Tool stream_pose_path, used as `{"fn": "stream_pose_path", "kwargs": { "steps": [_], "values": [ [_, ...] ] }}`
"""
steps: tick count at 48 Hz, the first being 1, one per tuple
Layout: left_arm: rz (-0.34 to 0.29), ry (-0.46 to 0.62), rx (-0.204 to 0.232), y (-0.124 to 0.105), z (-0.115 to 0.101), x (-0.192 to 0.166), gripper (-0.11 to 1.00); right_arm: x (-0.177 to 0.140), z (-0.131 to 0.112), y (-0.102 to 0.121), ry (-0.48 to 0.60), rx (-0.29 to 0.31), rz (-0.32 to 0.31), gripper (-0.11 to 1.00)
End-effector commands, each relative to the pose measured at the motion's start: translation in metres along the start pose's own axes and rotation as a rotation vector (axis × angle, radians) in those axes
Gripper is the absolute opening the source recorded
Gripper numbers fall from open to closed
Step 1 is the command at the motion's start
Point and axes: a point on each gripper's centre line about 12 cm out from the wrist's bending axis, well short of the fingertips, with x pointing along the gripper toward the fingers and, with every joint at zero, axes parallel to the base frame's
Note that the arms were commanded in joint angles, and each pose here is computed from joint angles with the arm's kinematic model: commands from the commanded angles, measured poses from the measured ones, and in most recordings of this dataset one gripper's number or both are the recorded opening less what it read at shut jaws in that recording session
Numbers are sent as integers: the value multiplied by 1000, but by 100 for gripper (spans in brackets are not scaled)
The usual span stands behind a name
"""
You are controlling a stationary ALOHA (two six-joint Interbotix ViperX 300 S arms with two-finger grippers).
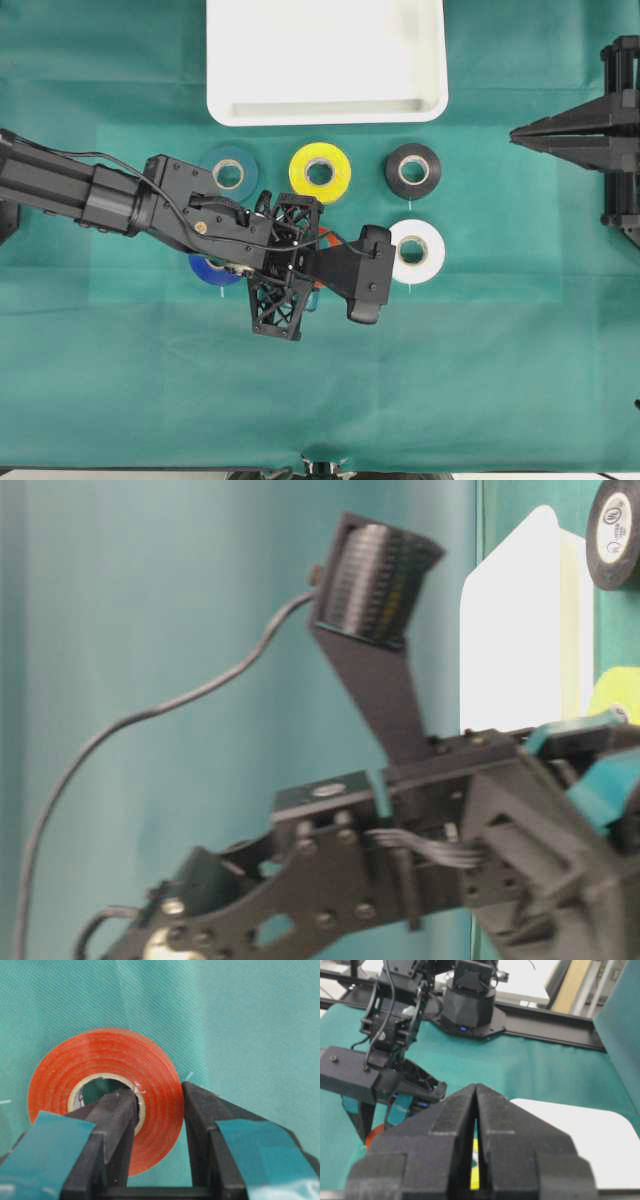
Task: Place the tape from the fixed location into the white case.
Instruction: 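Close the left gripper on the orange roll's inner rim, then lift the orange roll with the left gripper and carry it toward the tray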
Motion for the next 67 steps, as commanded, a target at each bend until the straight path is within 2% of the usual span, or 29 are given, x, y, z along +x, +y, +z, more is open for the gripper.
{"fn": "stream_pose_path", "kwargs": {
  "steps": [1,12,36,53,67],
  "values": [
    [0,-89,10,-2,19,-39,24,2,9,0,-23,-2,-2,0],
    [-1,-124,11,-3,32,-73,24,2,9,0,-23,-2,0,0],
    [3,-101,19,-4,50,-144,24,2,9,0,-17,-3,0,0],
    [3,-178,20,-4,53,-205,24,2,9,0,-12,-3,0,0],
    [2,-181,20,-4,52,-217,24,2,10,0,-15,-3,-2,0]
  ]
}}
